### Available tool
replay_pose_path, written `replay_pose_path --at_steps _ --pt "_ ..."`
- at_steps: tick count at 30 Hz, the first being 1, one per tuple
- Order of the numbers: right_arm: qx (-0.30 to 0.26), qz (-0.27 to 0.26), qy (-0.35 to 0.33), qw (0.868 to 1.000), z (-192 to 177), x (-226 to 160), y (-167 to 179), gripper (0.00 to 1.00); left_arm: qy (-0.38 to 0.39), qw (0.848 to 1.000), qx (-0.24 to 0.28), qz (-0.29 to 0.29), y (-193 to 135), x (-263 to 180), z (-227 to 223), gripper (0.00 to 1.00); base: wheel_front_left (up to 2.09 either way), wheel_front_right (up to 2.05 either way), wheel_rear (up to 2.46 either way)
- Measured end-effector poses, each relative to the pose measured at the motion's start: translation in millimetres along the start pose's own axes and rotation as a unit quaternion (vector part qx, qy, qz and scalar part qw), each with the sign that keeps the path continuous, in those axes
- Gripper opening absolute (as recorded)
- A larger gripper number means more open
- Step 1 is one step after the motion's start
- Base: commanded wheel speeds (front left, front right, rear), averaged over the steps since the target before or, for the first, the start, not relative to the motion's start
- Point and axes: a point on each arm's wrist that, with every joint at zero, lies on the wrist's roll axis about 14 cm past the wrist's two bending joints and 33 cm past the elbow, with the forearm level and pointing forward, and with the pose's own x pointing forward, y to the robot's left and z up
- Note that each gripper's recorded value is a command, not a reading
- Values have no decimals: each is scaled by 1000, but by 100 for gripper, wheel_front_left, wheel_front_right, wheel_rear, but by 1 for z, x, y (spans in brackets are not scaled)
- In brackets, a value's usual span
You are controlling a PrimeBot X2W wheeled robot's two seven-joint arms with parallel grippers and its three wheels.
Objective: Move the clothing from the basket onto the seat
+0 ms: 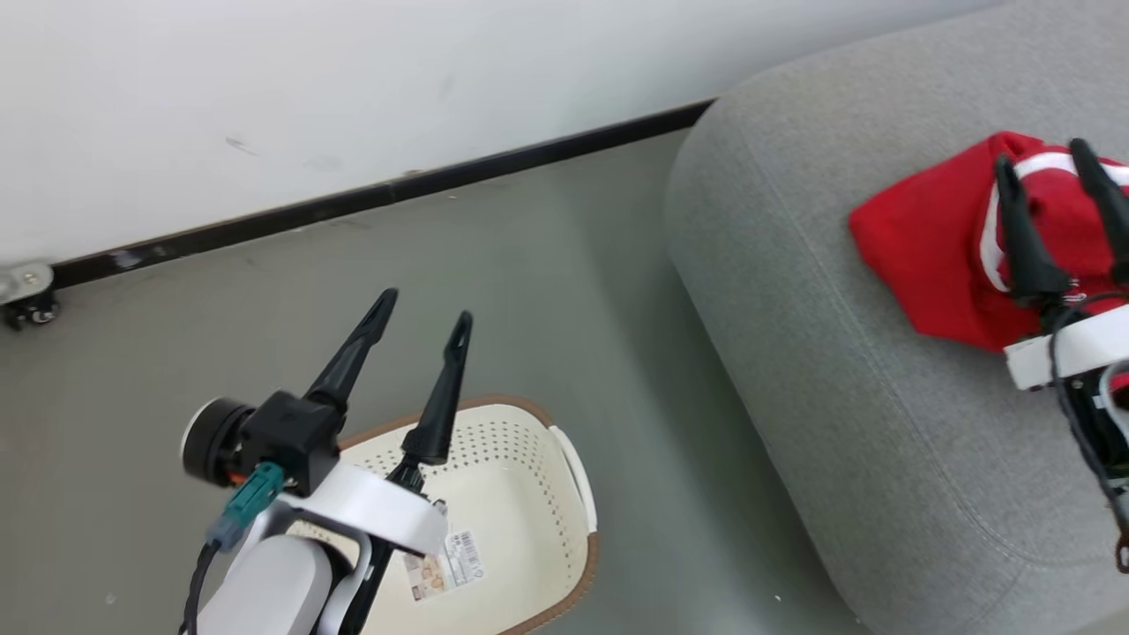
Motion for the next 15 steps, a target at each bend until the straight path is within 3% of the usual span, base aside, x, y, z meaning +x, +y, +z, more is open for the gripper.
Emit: replay_pose_path --at_steps 15 --pt "0 85 -24 996 7 22 80 100 -3 991 -5 131 53 -55 11 100 0 0 0"
